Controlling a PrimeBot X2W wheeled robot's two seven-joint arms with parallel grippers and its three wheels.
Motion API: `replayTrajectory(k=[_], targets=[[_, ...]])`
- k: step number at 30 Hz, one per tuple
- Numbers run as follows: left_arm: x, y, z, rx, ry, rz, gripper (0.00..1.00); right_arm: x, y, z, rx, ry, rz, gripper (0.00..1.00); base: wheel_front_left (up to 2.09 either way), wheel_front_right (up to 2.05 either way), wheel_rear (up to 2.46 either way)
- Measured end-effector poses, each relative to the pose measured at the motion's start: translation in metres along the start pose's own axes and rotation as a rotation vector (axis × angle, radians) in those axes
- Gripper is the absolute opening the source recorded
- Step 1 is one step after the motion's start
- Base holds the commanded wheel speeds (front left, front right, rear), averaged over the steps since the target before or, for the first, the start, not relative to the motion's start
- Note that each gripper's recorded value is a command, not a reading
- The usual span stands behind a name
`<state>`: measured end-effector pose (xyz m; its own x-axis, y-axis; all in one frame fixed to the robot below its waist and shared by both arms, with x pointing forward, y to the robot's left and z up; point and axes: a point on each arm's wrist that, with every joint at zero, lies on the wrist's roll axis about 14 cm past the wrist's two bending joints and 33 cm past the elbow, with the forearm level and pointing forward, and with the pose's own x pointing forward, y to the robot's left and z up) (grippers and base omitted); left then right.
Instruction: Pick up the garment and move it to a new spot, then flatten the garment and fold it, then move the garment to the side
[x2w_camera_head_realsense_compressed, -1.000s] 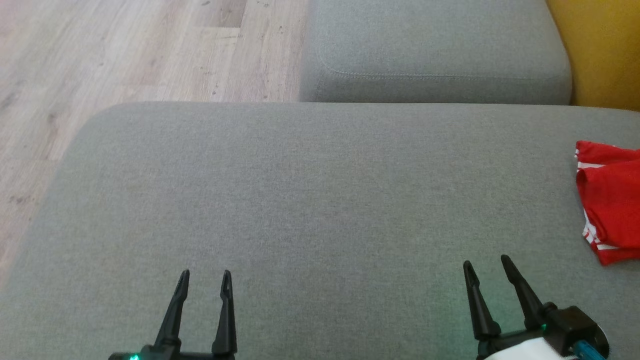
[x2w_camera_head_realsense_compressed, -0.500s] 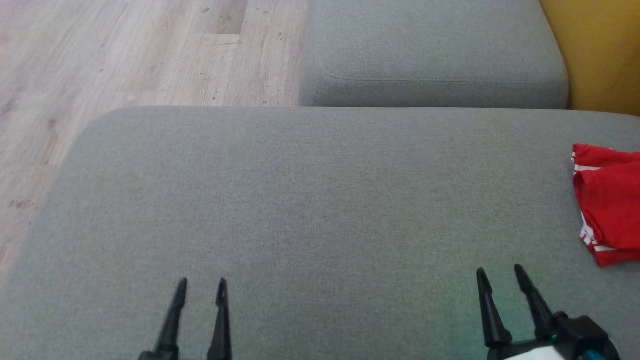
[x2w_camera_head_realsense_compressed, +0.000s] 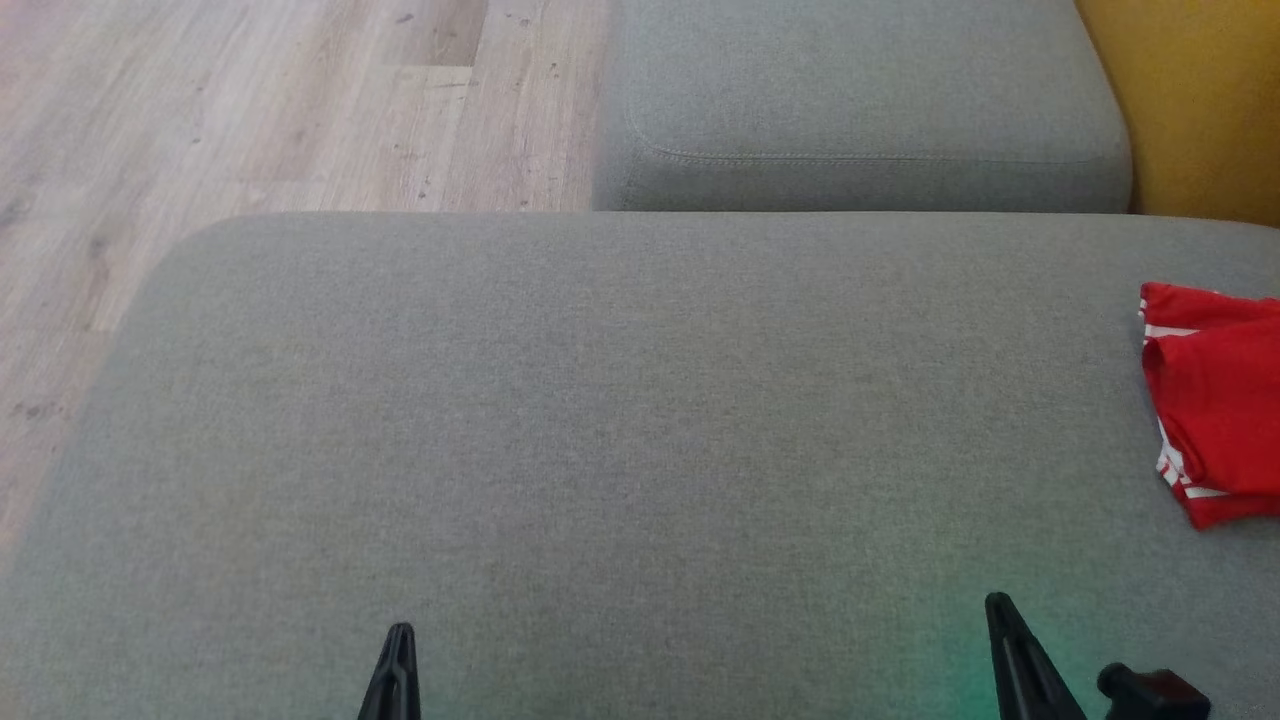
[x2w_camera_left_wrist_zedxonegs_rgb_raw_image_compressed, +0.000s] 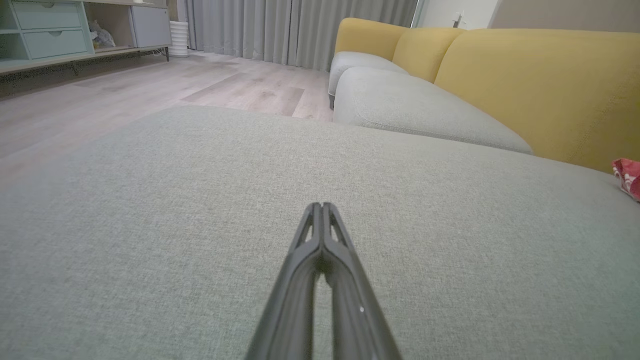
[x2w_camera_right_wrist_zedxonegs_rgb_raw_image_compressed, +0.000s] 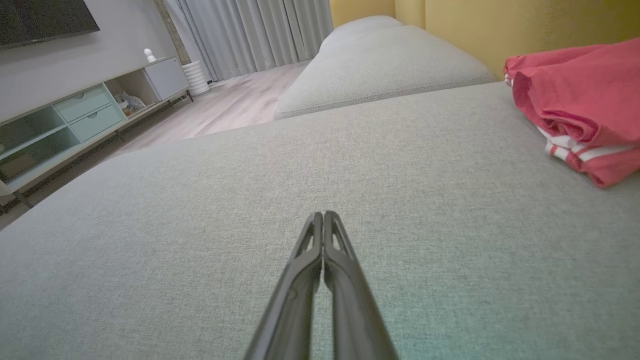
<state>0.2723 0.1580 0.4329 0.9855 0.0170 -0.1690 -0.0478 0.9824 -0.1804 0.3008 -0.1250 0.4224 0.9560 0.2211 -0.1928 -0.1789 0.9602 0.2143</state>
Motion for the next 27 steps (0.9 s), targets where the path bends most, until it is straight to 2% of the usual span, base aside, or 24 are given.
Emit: replayTrajectory(k=[27], targets=[[0.021, 0.009, 0.005, -0.316, 0.034, 0.028, 0.0, 0.009, -0.021, 0.012, 0.322, -0.033, -0.093, 0.0, 0.0, 0.0, 0.0]])
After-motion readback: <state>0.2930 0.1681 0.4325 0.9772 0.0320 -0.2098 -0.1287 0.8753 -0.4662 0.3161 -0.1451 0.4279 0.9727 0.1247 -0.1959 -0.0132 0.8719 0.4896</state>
